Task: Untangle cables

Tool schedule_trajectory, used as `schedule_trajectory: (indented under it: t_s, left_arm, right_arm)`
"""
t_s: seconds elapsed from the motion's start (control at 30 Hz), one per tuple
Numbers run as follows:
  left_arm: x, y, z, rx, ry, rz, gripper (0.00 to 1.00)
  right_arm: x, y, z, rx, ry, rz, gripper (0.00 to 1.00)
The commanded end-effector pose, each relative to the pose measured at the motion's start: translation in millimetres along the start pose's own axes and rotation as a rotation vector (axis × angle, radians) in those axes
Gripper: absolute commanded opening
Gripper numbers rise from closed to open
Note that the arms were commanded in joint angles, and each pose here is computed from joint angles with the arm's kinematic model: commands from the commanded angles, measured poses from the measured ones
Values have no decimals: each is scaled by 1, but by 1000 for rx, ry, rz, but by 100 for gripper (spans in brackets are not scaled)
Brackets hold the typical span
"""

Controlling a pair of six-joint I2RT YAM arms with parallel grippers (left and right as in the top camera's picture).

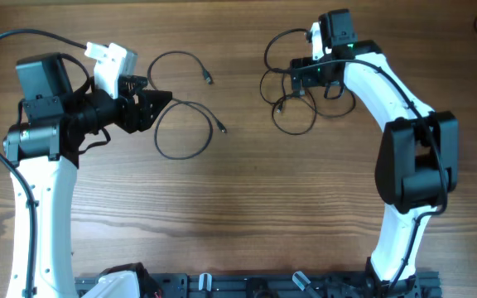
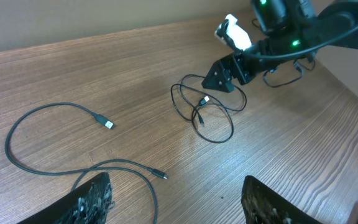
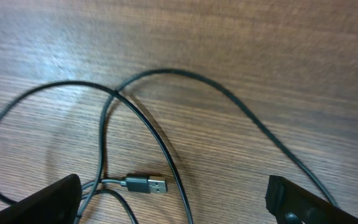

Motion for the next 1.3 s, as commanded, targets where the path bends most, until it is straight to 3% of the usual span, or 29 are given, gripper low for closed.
schedule_trajectory:
  t_s: [0.0, 0.6, 1.27]
  left_arm:
    - [2, 1, -1, -2, 6, -1, 69]
    - [1, 1, -1, -2, 4, 4, 69]
    - [1, 1, -1, -2, 4, 4, 69]
  right_arm:
    - [-1, 8, 2, 29, -25, 14, 98]
    - [-38, 20, 9, 67, -35, 166, 99]
    - [-58, 26, 18, 174, -211, 215, 99]
Point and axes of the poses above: each gripper's point midway between its finger pads, its own y axis out along the fingers, its own z axis along the line the jaws close on, x = y × z, the point moved 9 cm from there along -y, back along the fingers, and after that the axes turned 14 degrees about -y, right-handed, at the moved point
